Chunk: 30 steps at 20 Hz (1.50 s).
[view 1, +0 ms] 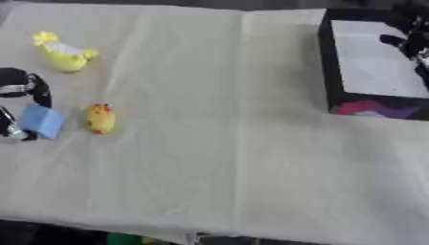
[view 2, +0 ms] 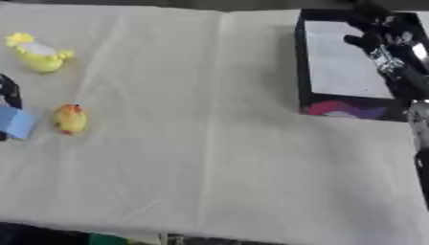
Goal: Pick up the objects with one hand, pass them to the other hand, and then place them into the box on the other side of the table.
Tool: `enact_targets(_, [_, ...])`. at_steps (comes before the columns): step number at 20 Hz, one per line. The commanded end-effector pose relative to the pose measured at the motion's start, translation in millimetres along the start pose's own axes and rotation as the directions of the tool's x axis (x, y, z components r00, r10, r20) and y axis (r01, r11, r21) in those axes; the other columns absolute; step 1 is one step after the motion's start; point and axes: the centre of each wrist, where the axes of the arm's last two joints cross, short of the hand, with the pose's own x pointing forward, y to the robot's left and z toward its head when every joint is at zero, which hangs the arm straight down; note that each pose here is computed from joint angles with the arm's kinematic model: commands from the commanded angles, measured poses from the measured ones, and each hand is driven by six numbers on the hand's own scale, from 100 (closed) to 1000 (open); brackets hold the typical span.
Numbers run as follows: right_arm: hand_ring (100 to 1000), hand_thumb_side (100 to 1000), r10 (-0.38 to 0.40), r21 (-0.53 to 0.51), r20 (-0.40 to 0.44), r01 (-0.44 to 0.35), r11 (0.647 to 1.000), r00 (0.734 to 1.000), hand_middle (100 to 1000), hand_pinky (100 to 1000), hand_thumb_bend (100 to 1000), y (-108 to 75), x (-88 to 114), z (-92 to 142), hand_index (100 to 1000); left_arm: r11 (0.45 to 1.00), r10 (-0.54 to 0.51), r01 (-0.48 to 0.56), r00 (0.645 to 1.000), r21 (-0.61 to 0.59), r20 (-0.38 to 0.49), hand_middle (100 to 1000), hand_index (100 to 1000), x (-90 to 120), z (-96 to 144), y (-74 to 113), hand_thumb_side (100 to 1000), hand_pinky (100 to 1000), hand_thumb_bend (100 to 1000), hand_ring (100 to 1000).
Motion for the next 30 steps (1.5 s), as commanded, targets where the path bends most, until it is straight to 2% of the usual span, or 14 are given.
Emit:
enact_targets(1, [1000, 556, 0.023, 0.006, 0.013, -0.024, 1.0, 1.0, 1000, 930, 100, -6.0, 6.4, -3.3, 1000, 0.971, -0.14, 0.173, 0.972, -0.168, 0.19, 481, 525, -7.2, 12.2, 9.9, 100, 704, 454, 587])
enact_targets(7, [1000, 552, 0.026, 0.007, 0.031, -0.026, 1.0, 0.999, 1000, 929, 100, -7.6, 10.0, -6.7, 1000, 0.984, -0.153, 0.165, 0.975, -0.068, 0.161, 449, 495, -12.8, 21.7, 10.9, 100, 665, 540, 543])
enact_targets(12, [1000, 545, 0.021, 0.033, 0.095, -0.024, 0.999, 0.995, 1000, 927, 100, -7.7, 22.4, -22.9, 1000, 0.972, -0.157, 0.13, 0.979, 0.198, 0.128, 437, 481, -17.4, 39.5, 26.2, 100, 654, 567, 502])
enact_targets(15, [1000, 541, 0.005, 0.077, 0.152, -0.017, 0.997, 0.988, 1000, 926, 100, -4.1, 33.2, -39.3, 1000, 0.94, -0.155, 0.112, 0.981, 0.323, 0.112, 426, 471, -6.2, 31.8, 31.9, 100, 648, 573, 487])
enact_targets(19, [1000, 530, -0.001, 0.184, 0.213, -0.039, 0.982, 0.977, 1000, 925, 100, 5.1, 48.2, -64.5, 1000, 0.887, -0.129, 0.071, 0.987, 0.456, 0.098, 411, 461, 15.5, 15.8, 33.6, 100, 640, 548, 471])
enact_targets(23, [1000, 509, 0.015, 0.333, 0.278, -0.111, 0.937, 0.96, 1000, 922, 100, 16.9, 64.4, -93.8, 1000, 0.824, -0.072, -0.014, 0.989, 0.566, 0.129, 401, 455, 38.8, -2.5, 33.3, 100, 644, 476, 460])
enact_targets(26, [1000, 486, 0.041, 0.408, 0.306, -0.17, 0.897, 0.951, 1000, 920, 100, 22.8, 66.2, -110.5, 1000, 0.772, -0.015, -0.101, 0.984, 0.628, 0.176, 394, 451, 53.2, -13.1, 33.1, 100, 646, 430, 453])
enact_targets(29, [1000, 486, 0.051, 0.425, 0.315, -0.189, 0.885, 0.948, 1000, 920, 100, 23.7, 61.6, -115.2, 1000, 0.757, 0.007, -0.131, 0.981, 0.64, 0.192, 394, 451, 58.0, -14.7, 35.0, 100, 646, 430, 453])
enact_targets(30, [1000, 435, 0.054, 0.429, 0.32, -0.195, 0.882, 0.946, 1000, 917, 100, 23.8, 61.5, -116.1, 1000, 0.754, 0.011, -0.137, 0.98, 0.643, 0.196, 377, 442, 59.1, -15.0, 35.4, 100, 643, 330, 434])
